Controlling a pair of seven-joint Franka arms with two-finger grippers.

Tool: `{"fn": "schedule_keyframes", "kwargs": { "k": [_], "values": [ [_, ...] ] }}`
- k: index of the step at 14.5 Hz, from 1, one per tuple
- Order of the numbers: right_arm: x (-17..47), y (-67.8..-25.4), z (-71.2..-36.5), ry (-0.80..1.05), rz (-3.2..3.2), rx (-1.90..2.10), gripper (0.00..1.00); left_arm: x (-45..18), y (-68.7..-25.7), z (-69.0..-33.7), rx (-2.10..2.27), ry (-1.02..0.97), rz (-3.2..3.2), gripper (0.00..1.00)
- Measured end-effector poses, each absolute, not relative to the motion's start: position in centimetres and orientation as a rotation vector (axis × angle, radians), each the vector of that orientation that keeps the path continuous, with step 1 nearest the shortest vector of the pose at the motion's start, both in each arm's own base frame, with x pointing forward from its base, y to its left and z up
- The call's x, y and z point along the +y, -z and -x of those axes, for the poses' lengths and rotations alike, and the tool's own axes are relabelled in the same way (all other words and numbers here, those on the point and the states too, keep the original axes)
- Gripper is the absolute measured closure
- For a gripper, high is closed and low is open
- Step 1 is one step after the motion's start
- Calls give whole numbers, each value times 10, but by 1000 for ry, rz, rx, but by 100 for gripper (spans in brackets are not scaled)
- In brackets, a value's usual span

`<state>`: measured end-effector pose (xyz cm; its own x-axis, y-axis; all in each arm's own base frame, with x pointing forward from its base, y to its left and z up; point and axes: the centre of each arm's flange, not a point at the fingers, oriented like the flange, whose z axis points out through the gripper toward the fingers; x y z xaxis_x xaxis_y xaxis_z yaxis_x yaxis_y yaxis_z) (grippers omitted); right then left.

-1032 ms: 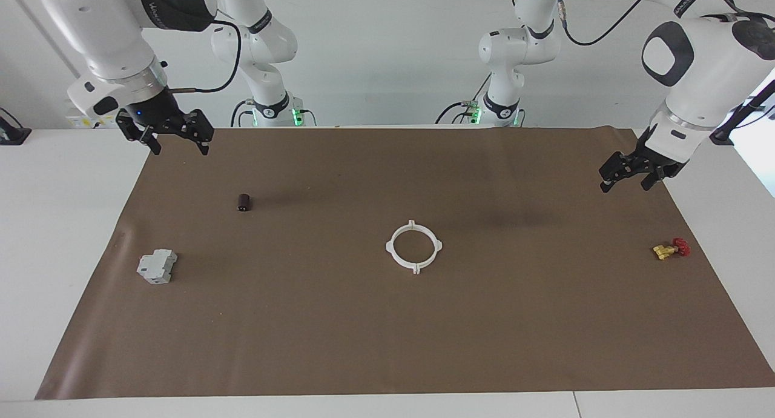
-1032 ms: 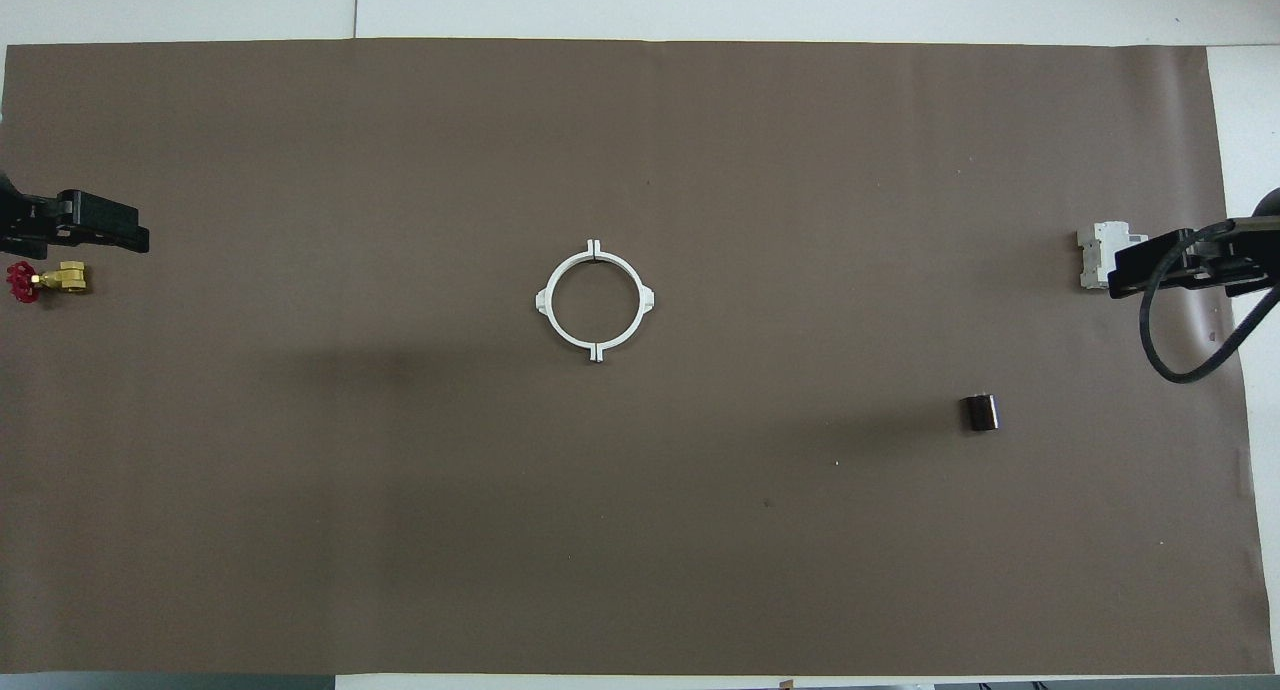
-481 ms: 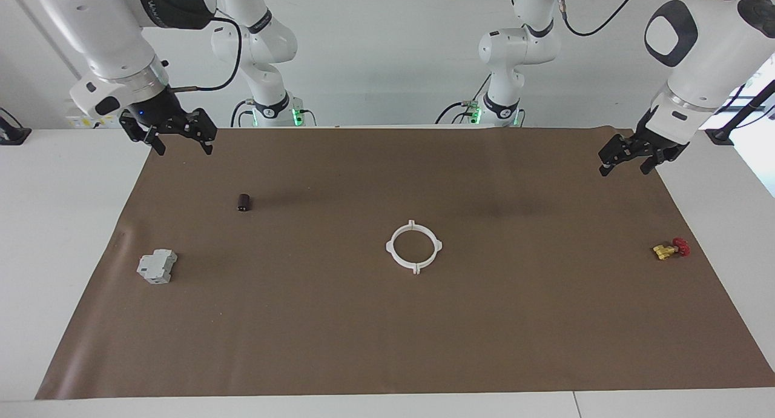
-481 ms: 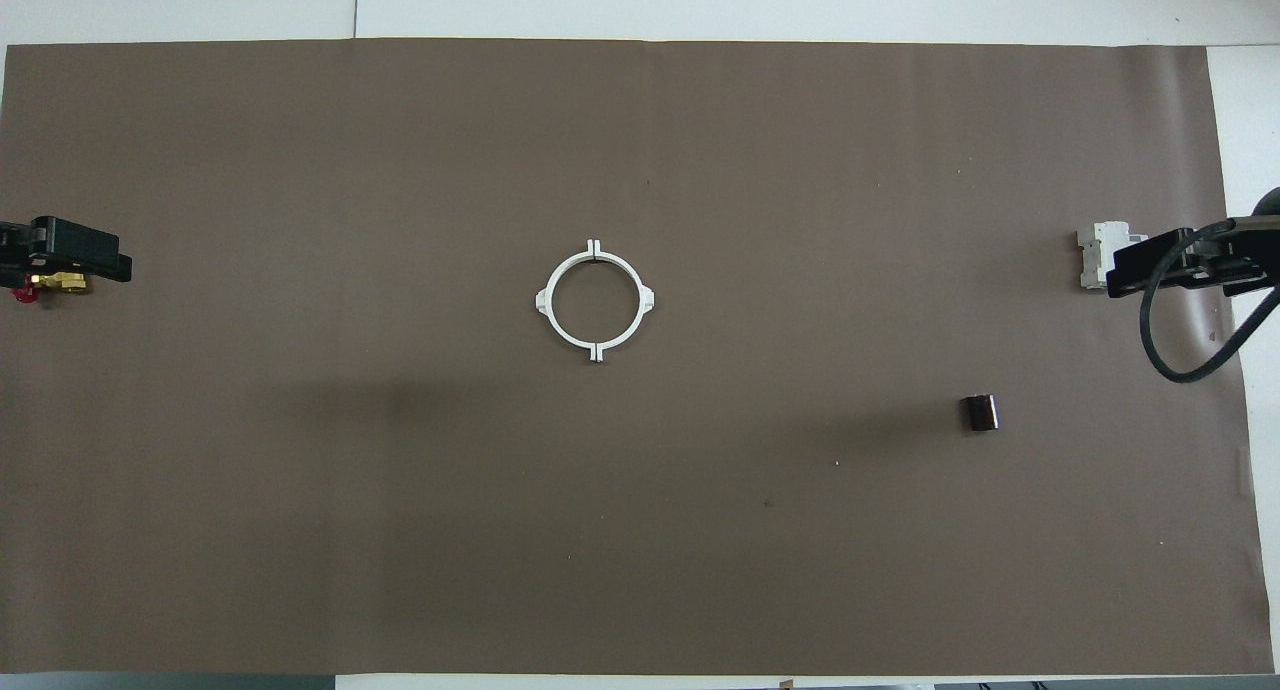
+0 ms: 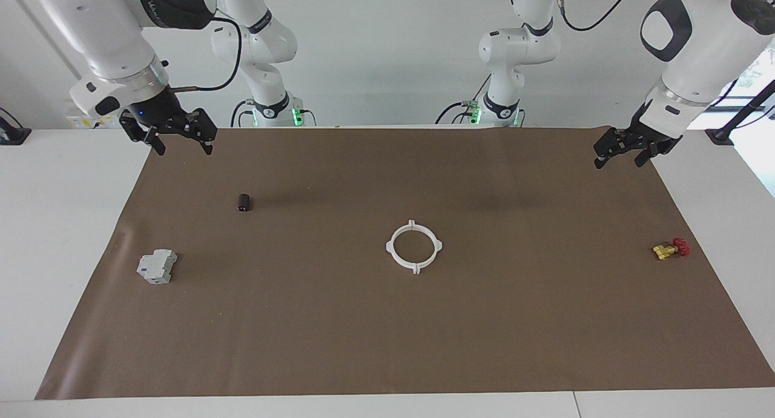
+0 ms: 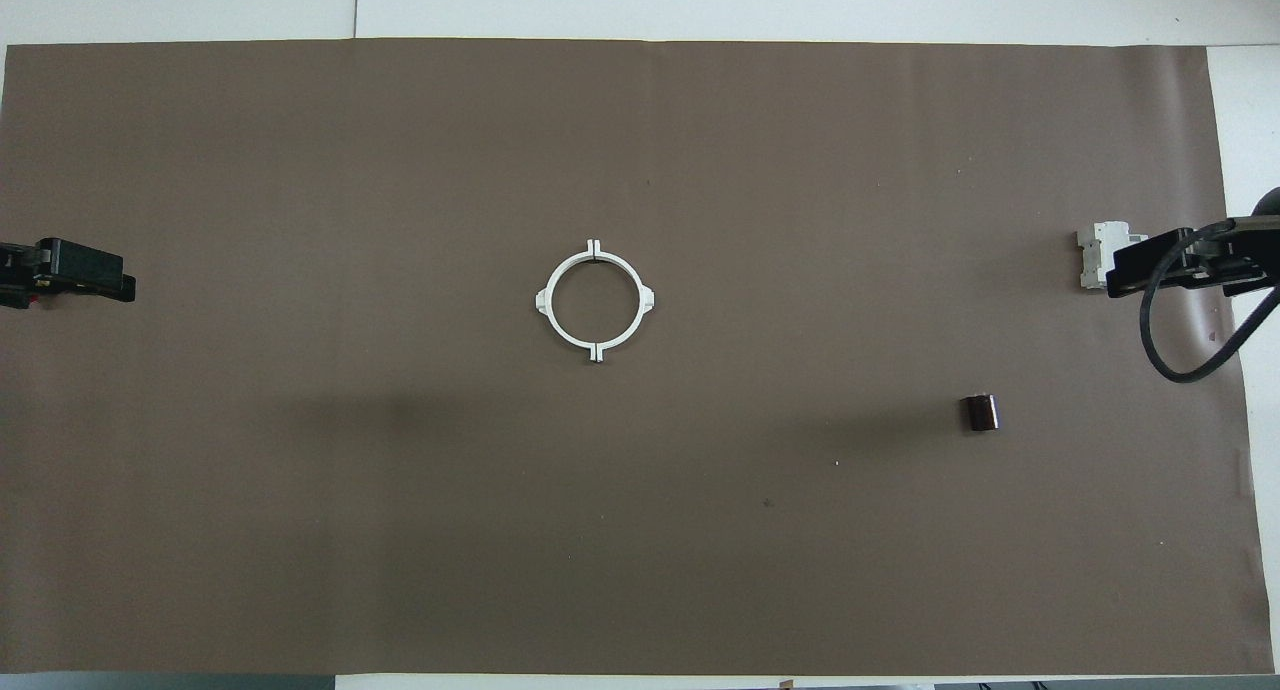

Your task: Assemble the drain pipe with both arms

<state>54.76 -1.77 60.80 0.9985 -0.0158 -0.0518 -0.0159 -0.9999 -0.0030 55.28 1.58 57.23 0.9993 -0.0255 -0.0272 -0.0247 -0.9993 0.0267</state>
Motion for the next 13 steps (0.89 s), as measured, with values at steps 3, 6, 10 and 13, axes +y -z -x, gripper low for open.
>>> {"fn": "schedule_keyframes", "kwargs": {
  "k": [3, 6, 10, 13],
  "values": [
    [-18, -608, -548, -81, 3137, 25, 0, 16, -573, -554, -39, 25, -3116, 0],
    [-18, -608, -548, -81, 3137, 25, 0, 17, -575, -555, -42, 4, -3130, 0],
    [-18, -608, -548, -81, 3137, 25, 0, 18, -575, -555, -43, 4, -3134, 0],
    [-18, -608, -548, -81, 3137, 25, 0, 18, -575, -555, -46, 5, -3143, 0]
  ]
}}
